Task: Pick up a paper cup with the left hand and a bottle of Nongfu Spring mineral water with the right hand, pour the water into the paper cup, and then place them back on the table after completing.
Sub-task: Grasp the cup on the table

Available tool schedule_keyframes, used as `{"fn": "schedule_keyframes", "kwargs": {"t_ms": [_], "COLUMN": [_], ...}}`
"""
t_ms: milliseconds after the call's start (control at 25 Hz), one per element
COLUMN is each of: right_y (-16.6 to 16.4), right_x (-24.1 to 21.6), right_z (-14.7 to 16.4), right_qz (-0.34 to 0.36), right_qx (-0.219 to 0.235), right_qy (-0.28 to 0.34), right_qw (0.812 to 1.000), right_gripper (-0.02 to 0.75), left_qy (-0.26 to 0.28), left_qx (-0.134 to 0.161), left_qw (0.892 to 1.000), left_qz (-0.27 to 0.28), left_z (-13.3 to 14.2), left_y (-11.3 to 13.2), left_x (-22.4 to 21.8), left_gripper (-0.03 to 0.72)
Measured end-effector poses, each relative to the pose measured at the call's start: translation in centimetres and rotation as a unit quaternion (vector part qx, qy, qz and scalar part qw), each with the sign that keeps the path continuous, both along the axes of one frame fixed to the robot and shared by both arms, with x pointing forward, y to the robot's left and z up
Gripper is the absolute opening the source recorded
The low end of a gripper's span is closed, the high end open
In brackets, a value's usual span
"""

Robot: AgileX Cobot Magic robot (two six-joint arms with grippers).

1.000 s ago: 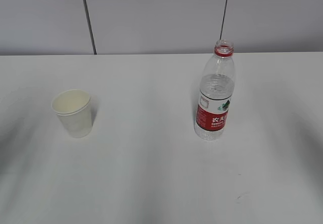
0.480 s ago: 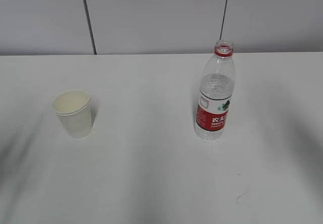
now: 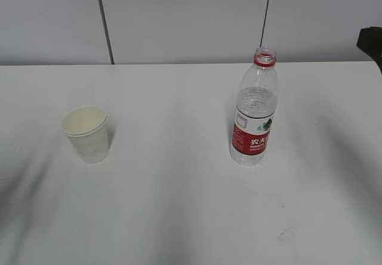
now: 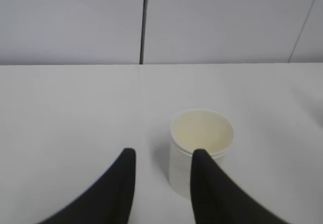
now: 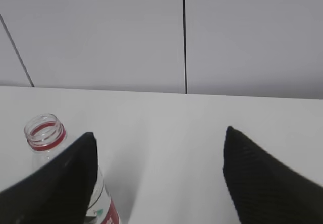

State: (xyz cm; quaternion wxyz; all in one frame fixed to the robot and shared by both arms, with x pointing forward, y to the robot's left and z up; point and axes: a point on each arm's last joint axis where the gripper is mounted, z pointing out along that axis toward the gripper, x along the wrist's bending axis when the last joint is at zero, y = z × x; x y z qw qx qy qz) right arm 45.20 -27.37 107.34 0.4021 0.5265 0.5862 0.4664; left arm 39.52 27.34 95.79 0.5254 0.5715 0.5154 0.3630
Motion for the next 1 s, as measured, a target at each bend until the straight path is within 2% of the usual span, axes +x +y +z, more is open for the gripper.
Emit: {"fn": "schedule_keyframes", "kwargs": {"t_ms": [240, 320, 440, 560, 1000], "right_y": [0.2, 0.2, 0.2, 0.2, 0.3], "right_x": [0.0, 0.0, 0.0, 0.0, 0.2], "right_z": [0.0, 0.0, 0.1, 0.3, 0.3], "right_qz": [0.008, 0.008, 0.008, 0.01, 0.012], "right_qx": [0.007, 0.008, 0.008, 0.01, 0.011], "right_qy": [-0.03, -0.031, -0.034, -0.043, -0.049], "right_qw": [0.999, 0.999, 0.999, 0.999, 0.999], "right_gripper": [0.572, 0.572, 0.572, 0.572, 0.572], "left_qy": [0.012, 0.043, 0.093, 0.122, 0.124], "left_qx": [-0.007, -0.009, 0.009, 0.025, 0.029], "left_qw": [0.998, 0.997, 0.993, 0.989, 0.987], "left_qz": [-0.053, -0.061, -0.066, -0.076, -0.095], "left_z": [-2.6, -4.1, -6.3, -7.5, -7.8], "left_y": [-1.1, -1.3, -1.4, -1.5, -1.8], "left_x": [1.6, 2.0, 2.3, 2.2, 2.4], "left_gripper": [0.238, 0.239, 0.239, 0.239, 0.253]}}
